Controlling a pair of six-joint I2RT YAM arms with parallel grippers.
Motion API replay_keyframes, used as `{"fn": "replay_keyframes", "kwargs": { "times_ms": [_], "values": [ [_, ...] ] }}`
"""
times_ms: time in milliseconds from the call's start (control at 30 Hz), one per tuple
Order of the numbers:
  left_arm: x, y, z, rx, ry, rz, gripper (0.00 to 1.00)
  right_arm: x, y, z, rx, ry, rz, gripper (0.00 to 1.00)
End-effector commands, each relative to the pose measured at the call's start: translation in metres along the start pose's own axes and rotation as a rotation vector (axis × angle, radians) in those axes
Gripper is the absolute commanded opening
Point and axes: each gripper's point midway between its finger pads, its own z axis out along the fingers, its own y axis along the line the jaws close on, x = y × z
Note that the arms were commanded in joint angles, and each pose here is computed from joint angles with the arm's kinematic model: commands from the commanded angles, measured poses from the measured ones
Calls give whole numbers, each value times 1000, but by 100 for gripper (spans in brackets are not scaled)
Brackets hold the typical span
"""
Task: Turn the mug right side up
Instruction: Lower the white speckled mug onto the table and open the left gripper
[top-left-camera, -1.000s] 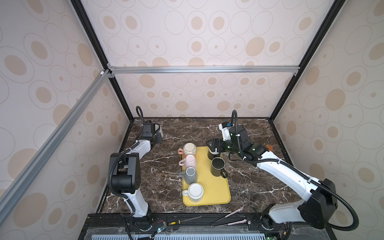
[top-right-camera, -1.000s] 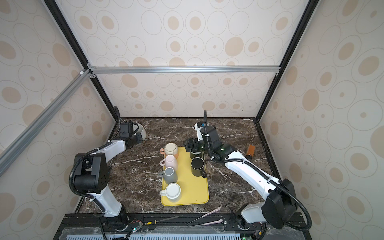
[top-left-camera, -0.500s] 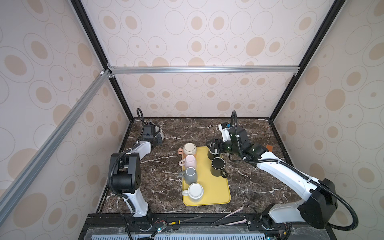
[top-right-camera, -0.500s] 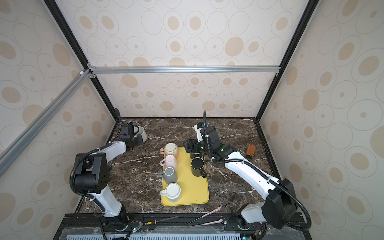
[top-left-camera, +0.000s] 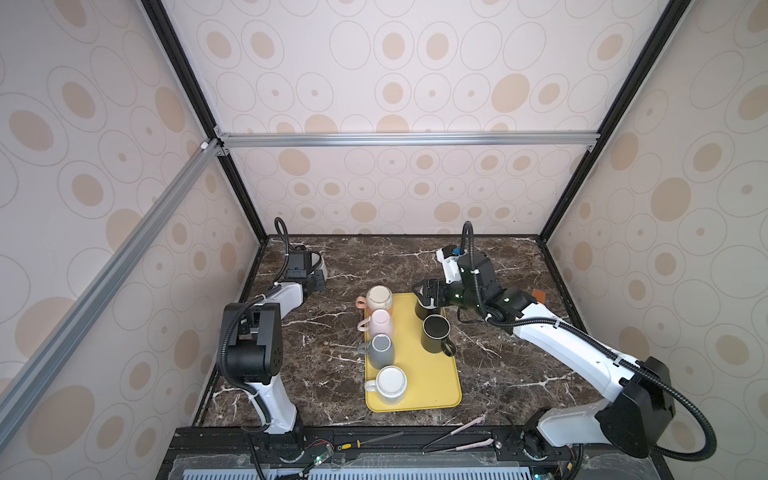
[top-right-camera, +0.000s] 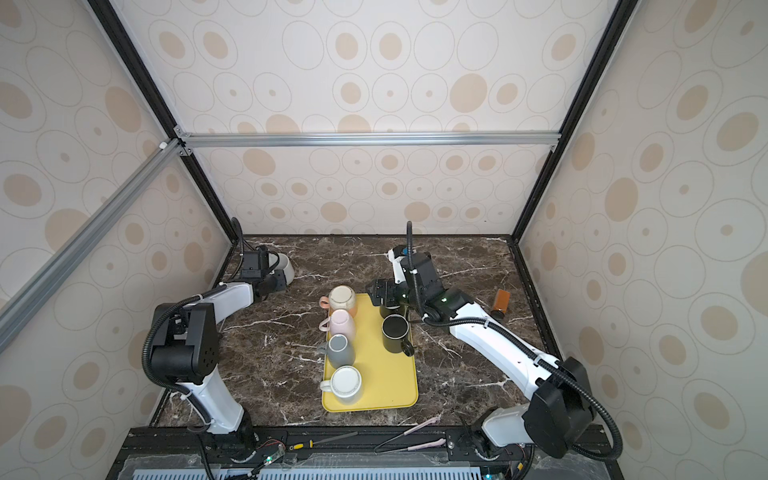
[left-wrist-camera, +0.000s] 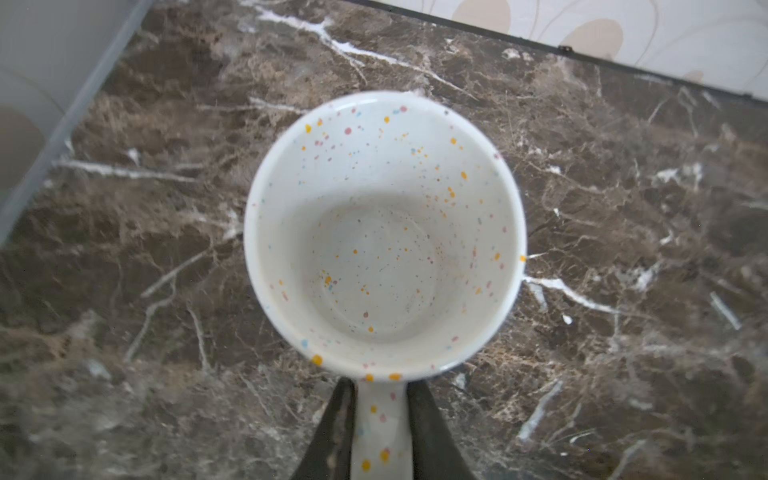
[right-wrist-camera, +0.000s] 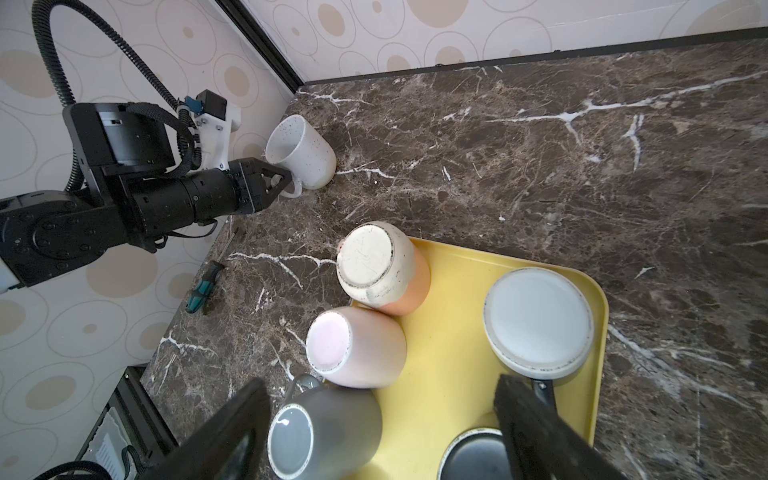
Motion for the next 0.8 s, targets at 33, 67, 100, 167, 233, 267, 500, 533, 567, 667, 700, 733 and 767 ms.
{"fn": "replay_keyframes", "kwargs": {
  "times_ms": [33, 67, 100, 167, 233, 267, 500, 533, 567, 667, 700, 733, 767],
  "values": [
    [-41, 3, -15, -31, -117, 21, 77, 6, -3, 3, 0, 21, -10, 87],
    [-43, 5, -18, -42, -121, 27, 89, 6, -4, 3, 1, 23, -10, 87],
    [-45, 6, -20, -50, -125, 33, 95, 6, -4, 3, 2, 25, -12, 87],
    [-54, 8, -28, -65, -140, 38, 100, 8, -4, 3, 2, 30, -16, 87],
    [-66, 4, -41, -55, -174, 45, 100, 8, -3, 1, 0, 31, -27, 87],
    [-74, 2, -50, -52, -200, 47, 100, 7, -3, -1, 3, 26, -36, 87],
    [-108, -58, -120, 56, -352, 167, 100, -2, 1, -23, -14, -66, -186, 87],
    [-105, -69, -130, 63, -360, 209, 100, -2, 2, -27, -19, -75, -216, 87],
    [-100, -83, -140, 75, -362, 262, 100, -2, 5, -31, -35, -87, -249, 87],
    [-73, -117, -174, 105, -372, 414, 100, 1, 13, -44, -91, -136, -336, 92],
    [-65, -123, -184, 125, -377, 441, 100, 3, 16, -49, -107, -159, -367, 94],
    [-56, -127, -199, 165, -391, 461, 100, 2, 18, -55, -119, -192, -390, 97],
    [-49, -126, -213, 198, -411, 458, 100, 3, 16, -59, -114, -215, -404, 100]
  ]
}}
